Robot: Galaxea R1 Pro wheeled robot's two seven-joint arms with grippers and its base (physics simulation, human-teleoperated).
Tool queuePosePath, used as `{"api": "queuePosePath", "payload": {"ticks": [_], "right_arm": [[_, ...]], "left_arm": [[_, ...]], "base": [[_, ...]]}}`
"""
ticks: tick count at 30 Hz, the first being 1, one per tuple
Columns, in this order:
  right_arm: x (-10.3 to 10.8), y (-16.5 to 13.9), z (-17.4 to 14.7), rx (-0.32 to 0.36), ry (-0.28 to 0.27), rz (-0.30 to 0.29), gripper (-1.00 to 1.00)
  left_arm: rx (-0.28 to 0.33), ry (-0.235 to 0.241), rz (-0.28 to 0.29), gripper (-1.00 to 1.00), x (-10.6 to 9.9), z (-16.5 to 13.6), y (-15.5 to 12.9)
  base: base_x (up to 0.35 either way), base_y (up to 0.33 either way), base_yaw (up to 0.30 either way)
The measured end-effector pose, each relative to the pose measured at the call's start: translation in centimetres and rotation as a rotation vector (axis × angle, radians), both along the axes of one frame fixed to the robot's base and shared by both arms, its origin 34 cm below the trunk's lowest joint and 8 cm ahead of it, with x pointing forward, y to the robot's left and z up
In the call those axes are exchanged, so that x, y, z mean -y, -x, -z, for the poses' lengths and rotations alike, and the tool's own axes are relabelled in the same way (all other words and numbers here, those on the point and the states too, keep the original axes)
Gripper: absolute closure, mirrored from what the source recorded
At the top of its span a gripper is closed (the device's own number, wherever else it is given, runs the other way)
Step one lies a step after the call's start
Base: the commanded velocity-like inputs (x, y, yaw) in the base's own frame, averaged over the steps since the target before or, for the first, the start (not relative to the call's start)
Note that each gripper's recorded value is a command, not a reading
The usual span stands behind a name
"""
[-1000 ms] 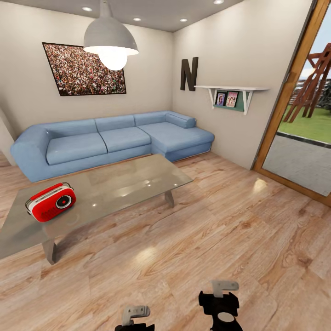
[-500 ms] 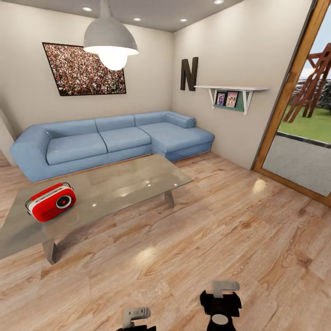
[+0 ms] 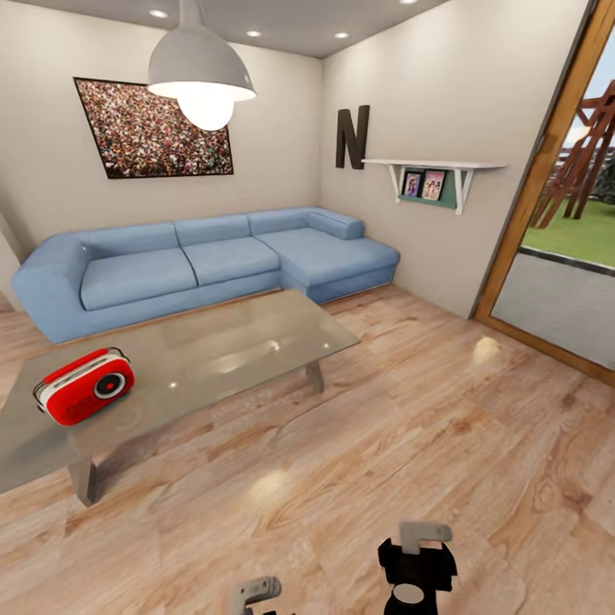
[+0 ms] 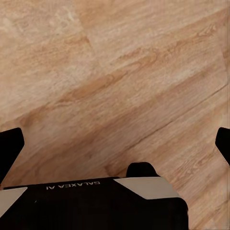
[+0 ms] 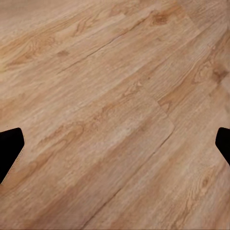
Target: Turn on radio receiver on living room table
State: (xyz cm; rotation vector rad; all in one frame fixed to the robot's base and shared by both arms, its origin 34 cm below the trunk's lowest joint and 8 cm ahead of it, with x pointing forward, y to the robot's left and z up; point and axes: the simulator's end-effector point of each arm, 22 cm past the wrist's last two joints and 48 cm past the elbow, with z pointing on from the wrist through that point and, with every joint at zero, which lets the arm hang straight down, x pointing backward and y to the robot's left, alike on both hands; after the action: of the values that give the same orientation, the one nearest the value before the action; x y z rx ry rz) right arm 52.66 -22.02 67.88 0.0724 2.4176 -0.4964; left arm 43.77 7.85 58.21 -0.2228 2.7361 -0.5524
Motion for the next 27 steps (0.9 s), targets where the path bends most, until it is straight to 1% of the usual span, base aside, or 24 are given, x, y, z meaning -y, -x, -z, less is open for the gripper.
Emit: {"api": "queuePosePath", "payload": {"ticks": [2, 5, 10, 22, 27], "right_arm": [[-0.4, 0.0, 0.0, 0.001, -0.004, -0.009, -1.0], [-2.4, -0.1, -0.2, 0.005, -0.013, -0.06, -1.0], [-3.2, 0.0, -0.3, 0.007, -0.015, -0.08, -1.0], [-3.3, 0.0, -0.3, 0.007, -0.015, -0.081, -1.0], [-3.3, 0.0, -0.3, 0.007, -0.015, -0.081, -1.0]], "left_arm": [[0.0, 0.001, 0.001, -1.0, 0.0, 0.0, 0.0], [0.0, 0.001, 0.0, -1.0, 0.0, 0.0, 0.0], [0.0, 0.001, -0.002, -1.0, 0.0, 0.0, 0.0], [-0.001, 0.001, -0.002, -1.0, 0.0, 0.0, 0.0], [-0.001, 0.002, -0.001, -1.0, 0.0, 0.0, 0.0]], "base": [[0.331, 0.0, 0.0], [0.156, 0.0, 0.0], [0.029, 0.0, 0.042], [0.007, -0.006, 0.275], [0.177, -0.129, 0.293]]}}
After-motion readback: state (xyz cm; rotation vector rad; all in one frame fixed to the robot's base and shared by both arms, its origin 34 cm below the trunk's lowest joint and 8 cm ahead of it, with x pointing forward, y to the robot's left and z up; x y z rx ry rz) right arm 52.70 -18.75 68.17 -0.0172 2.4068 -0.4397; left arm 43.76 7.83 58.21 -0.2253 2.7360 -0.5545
